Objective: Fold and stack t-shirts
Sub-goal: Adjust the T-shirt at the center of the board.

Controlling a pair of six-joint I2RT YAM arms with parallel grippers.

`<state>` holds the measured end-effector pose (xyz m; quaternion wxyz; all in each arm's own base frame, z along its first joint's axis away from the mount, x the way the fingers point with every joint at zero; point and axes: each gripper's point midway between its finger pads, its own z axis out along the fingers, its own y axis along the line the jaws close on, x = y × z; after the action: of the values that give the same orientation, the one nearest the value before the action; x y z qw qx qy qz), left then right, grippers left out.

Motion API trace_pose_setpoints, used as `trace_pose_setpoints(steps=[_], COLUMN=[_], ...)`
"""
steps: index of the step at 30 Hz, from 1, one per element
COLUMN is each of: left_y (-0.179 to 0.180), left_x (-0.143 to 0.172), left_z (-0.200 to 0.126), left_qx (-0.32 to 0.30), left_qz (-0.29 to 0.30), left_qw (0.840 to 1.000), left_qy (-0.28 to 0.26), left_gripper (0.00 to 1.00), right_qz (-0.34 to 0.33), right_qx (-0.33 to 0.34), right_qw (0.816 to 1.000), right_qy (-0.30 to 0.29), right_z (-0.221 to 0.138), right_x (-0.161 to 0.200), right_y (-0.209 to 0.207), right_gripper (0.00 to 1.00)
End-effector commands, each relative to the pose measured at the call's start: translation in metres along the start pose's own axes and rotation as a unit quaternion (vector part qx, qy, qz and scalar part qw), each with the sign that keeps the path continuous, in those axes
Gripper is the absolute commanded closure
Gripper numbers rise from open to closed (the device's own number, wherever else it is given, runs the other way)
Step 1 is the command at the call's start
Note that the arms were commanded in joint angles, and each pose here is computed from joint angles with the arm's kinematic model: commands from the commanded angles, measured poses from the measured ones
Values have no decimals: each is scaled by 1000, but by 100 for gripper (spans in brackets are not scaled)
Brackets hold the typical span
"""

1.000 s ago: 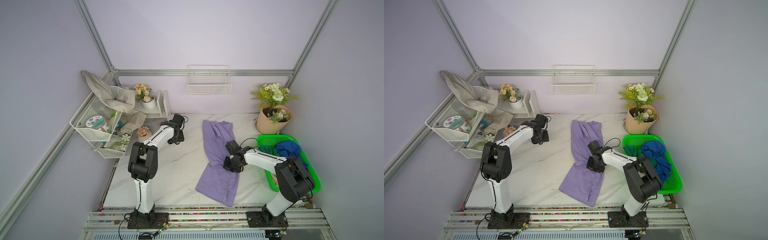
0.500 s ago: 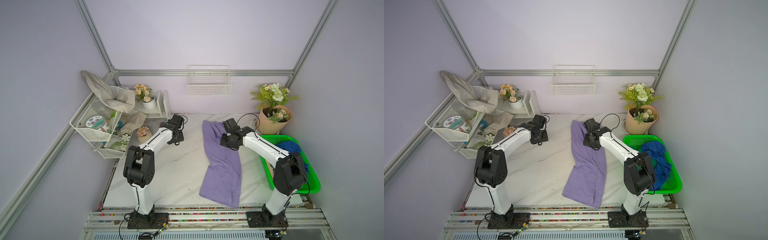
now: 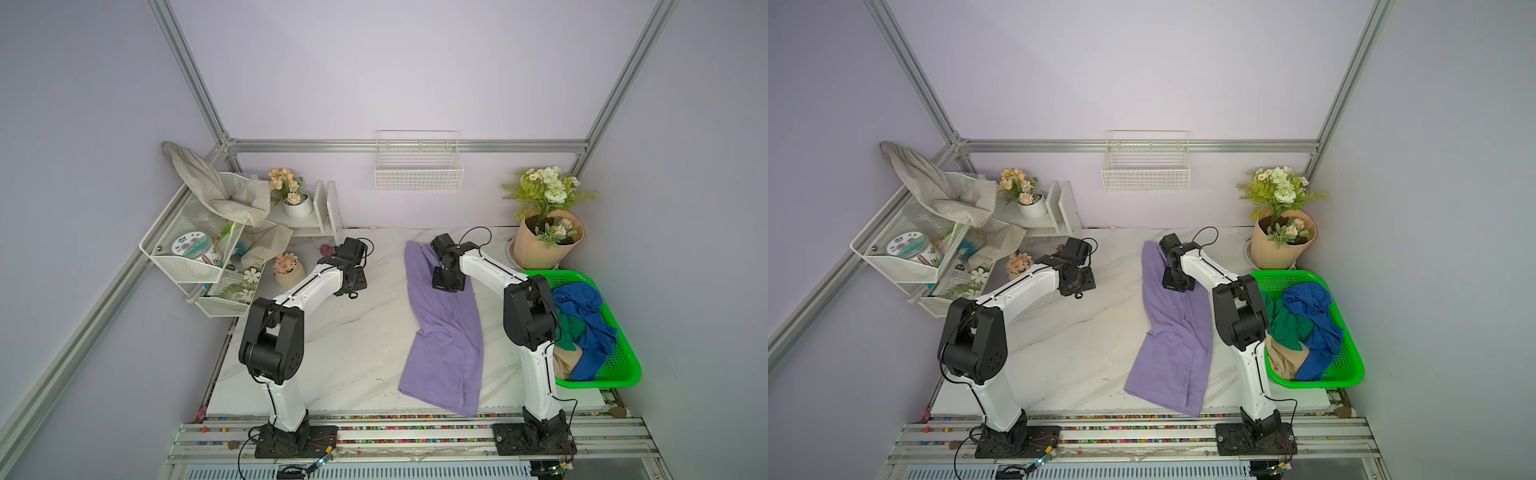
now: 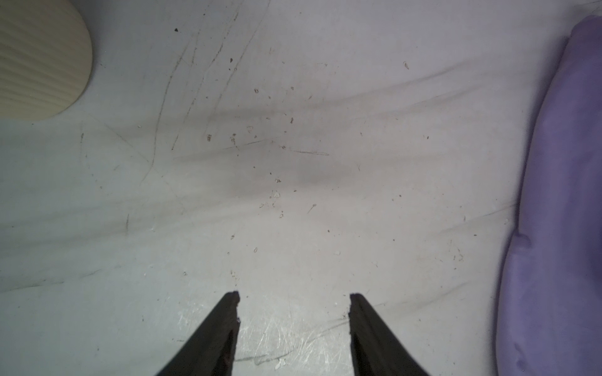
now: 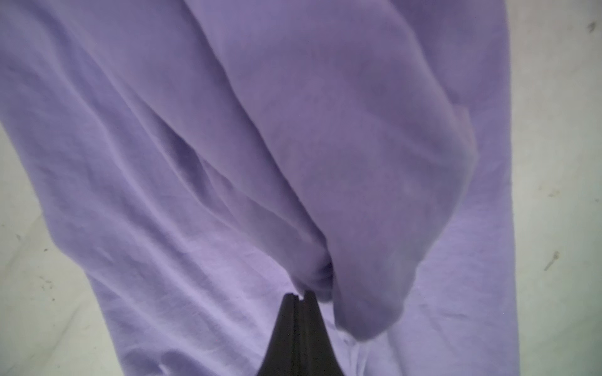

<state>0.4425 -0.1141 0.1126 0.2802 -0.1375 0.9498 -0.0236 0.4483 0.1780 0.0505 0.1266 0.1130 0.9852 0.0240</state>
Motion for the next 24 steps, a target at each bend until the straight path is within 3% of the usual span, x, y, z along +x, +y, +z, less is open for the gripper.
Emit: trace_pose_setpoints(steps=[1, 8, 16, 21, 24], left_y=[6, 4, -1, -4, -6], left_x=[5, 1, -7, -9, -7], left_z=[0, -1, 0, 2, 3], left_qx=[-8, -9, -7, -4, 0], left_qz=[-3, 3, 9, 13, 16], left_qw=[1000, 1000, 1000, 1000, 1000], left_qy=[-7, -9, -14, -13, -8], left_gripper=[43, 43, 43, 43, 43], right_qz=[5, 9, 17, 25, 15], right_qx=[-5, 10, 6, -74, -144], right_qw=[1000, 999, 1000, 997, 989], right_qy=[19, 33, 19, 5, -8], right_z=[4, 30, 52, 51, 23], right_x=[12, 15, -26, -69, -87], right_y=[-2, -3, 14, 45, 71], right_gripper=[100, 100, 99, 99, 99])
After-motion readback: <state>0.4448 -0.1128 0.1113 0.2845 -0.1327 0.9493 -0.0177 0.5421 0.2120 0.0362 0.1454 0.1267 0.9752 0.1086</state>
